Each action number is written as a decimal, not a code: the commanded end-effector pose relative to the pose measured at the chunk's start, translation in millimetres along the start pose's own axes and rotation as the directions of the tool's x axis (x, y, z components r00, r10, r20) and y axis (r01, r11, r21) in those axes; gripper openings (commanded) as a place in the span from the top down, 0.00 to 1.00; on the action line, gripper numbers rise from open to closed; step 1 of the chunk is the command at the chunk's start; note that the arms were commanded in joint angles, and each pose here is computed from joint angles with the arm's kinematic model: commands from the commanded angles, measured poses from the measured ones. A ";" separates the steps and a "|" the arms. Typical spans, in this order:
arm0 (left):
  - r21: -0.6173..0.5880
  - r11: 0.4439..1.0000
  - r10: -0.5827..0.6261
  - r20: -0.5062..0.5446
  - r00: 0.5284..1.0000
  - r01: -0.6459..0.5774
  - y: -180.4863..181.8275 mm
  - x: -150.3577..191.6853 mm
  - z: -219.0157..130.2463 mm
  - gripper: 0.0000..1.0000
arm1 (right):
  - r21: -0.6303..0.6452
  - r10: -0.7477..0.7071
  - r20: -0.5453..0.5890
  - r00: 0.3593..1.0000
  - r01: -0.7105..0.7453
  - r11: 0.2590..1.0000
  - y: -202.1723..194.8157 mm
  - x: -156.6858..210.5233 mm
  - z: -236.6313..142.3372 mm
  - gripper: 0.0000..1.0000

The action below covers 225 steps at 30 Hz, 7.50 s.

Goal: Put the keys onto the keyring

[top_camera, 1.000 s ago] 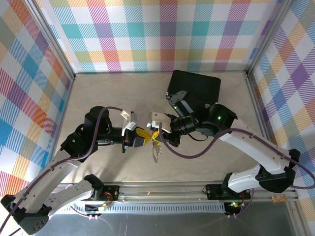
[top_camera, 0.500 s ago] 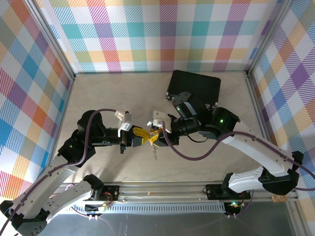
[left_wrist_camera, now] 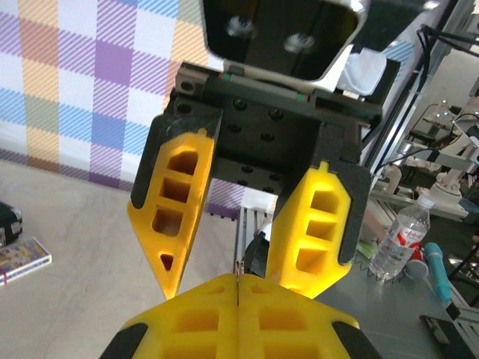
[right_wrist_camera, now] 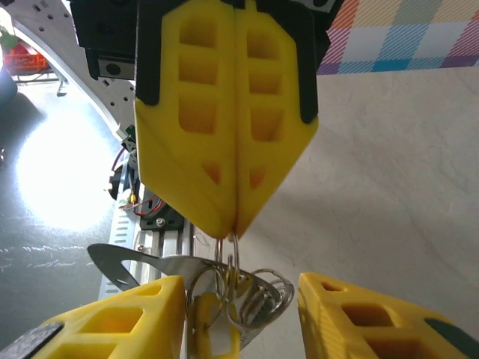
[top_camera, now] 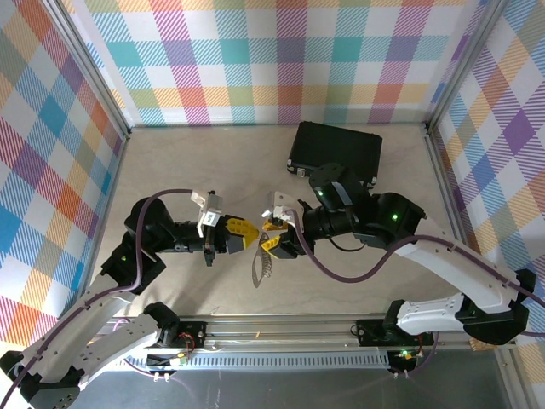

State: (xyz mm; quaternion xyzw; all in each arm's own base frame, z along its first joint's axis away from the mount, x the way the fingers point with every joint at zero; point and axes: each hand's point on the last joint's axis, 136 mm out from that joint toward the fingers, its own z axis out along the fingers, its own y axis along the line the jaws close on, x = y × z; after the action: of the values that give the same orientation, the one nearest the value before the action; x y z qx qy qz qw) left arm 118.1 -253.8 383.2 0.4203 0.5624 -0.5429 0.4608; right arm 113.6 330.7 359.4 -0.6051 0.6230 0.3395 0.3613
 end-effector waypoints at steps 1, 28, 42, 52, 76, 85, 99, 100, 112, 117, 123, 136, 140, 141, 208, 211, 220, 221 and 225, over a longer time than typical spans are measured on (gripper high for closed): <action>0.053 0.998 0.036 0.046 0.998 -0.039 -12.8 -9.9 -0.5 1.00 | -0.001 0.010 0.063 0.998 -0.010 1.000 3.7 -11.9 -7.7 0.57; 0.049 0.998 0.034 0.039 0.999 -0.036 -10.3 -6.3 0.5 1.00 | 0.037 0.016 0.046 0.999 -0.018 0.999 -6.3 -9.6 -5.5 1.00; -0.195 0.981 -0.019 -0.214 0.977 -0.024 25.1 30.0 -11.0 0.57 | 0.129 -0.088 -0.147 0.985 0.107 0.986 -26.0 -1.9 -1.0 1.00; -0.146 0.989 -0.021 -0.150 0.988 -0.001 23.5 23.0 -2.1 0.61 | 0.047 -0.125 -0.110 0.986 0.131 0.990 -11.9 -11.4 7.9 1.00; -0.080 0.997 0.003 -0.082 0.997 -0.010 17.1 9.2 5.3 0.86 | -0.047 -0.134 0.000 0.991 0.134 0.990 14.0 -22.5 -5.3 1.00; -0.026 1.000 0.010 -0.015 1.000 -0.011 4.7 -4.0 4.1 1.00 | -0.060 -0.125 0.017 0.992 0.126 0.990 17.0 -24.0 -5.9 1.00; 0.059 0.997 0.048 0.129 0.991 -0.056 -20.0 -24.0 -6.3 1.00 | 0.034 -0.054 0.168 0.984 0.049 0.998 11.0 -43.7 -26.4 0.57; 0.063 0.996 0.052 0.135 0.989 -0.061 -21.4 -24.4 -7.1 1.00 | 0.030 -0.048 0.177 0.983 0.043 0.999 11.7 -45.3 -27.1 0.58; 0.107 0.990 0.072 0.192 0.979 -0.094 -32.4 -32.2 -11.4 1.00 | -0.005 -0.011 0.212 0.977 0.013 1.000 14.1 -52.8 -22.9 0.65; 0.111 0.990 0.067 0.188 0.980 -0.089 -32.1 -31.3 -10.7 1.00 | -0.024 -0.004 0.215 0.977 0.009 1.000 15.7 -52.5 -19.4 0.70; 0.109 0.990 0.065 0.188 0.980 -0.087 -31.5 -31.2 -10.4 1.00 | -0.037 -0.002 0.203 0.979 0.010 0.999 16.2 -49.8 -14.8 0.83; -0.066 0.994 0.089 0.020 0.996 -0.087 -5.2 -8.1 -11.1 0.79 | 0.018 -0.055 0.068 0.996 0.054 0.998 7.6 -30.1 -14.6 1.00; -0.087 0.992 0.089 -0.071 0.994 -0.095 -5.0 -0.4 -14.4 0.72 | -0.008 -0.080 -0.034 0.996 0.079 0.997 8.6 -18.7 -11.2 1.00; -0.087 0.993 0.076 -0.099 0.992 -0.085 -5.0 4.1 -14.9 0.72 | -0.017 -0.085 -0.055 0.995 0.085 0.996 9.1 -16.3 -10.0 1.00; -0.088 0.989 0.108 -0.117 0.987 -0.119 4.8 7.1 -7.6 0.85 | -0.012 -0.078 0.019 0.997 0.078 0.997 5.0 -25.3 -13.7 1.00; -0.097 0.988 0.101 -0.171 0.980 -0.119 7.8 13.9 -8.2 0.84 | -0.024 -0.079 -0.025 0.997 0.078 0.997 2.8 -21.5 -8.5 1.00; -0.075 0.992 0.088 -0.182 0.979 -0.103 9.7 16.0 -2.9 0.94 | -0.063 -0.084 -0.068 0.994 0.080 0.995 4.8 -17.1 1.5 1.00; -0.070 0.992 0.088 -0.174 0.981 -0.102 9.2 14.4 -2.1 0.96 | -0.065 -0.082 -0.071 0.994 0.078 0.995 4.9 -16.4 1.9 1.00; -0.046 0.995 0.087 -0.127 0.988 -0.094 3.7 6.3 -1.0 1.00 | -0.066 -0.077 -0.065 0.995 0.073 0.995 6.5 -17.0 0.8 1.00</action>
State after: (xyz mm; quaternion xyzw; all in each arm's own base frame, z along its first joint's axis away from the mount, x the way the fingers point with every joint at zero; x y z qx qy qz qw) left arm 126.1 -250.8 356.5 0.4631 0.6166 -0.4621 0.4380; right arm 117.2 340.0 358.2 -0.6416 0.6233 0.3072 0.3247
